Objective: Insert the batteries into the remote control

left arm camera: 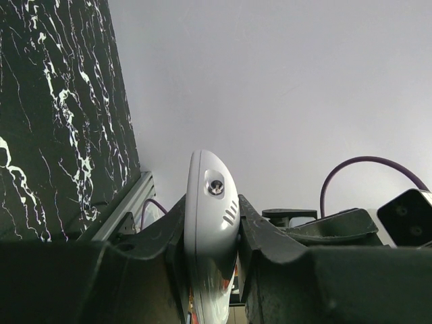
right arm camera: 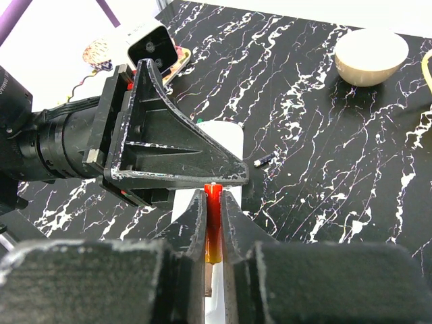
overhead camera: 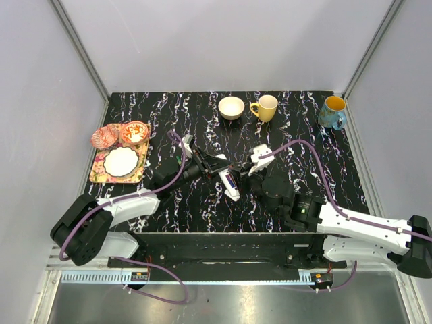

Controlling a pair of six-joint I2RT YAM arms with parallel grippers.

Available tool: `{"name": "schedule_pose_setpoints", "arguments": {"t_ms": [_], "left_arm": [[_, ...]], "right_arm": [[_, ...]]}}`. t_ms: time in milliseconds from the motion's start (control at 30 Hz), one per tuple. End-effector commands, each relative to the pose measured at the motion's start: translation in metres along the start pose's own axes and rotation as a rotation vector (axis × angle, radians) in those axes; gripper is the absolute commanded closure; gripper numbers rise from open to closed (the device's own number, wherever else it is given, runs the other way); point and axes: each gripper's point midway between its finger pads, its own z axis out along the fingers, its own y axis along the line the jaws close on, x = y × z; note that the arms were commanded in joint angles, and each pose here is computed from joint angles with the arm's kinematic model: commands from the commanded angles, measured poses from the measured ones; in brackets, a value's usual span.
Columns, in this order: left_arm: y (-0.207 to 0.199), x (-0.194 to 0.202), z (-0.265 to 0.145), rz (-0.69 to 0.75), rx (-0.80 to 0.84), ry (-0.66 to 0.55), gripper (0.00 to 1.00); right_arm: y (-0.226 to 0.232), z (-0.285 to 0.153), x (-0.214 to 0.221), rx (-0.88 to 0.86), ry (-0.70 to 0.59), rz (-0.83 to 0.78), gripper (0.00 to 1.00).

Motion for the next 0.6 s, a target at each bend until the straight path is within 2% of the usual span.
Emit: {"name": "schedule_pose_setpoints", "arguments": {"t_ms": [0,567], "left_arm": [[-0.033,-0.004,0.007,0.008,0.082,-0.015,1.00],[-0.034,-0.008,0.013,0.019,0.088,-0.026,1.00]], "right_arm": [[0.004,0.000,-0.015,-0.012,-0.059,0.031,1.00],[0.004,-0.006,0.000,-0.030,-0.018,0.053,1.00]]}}
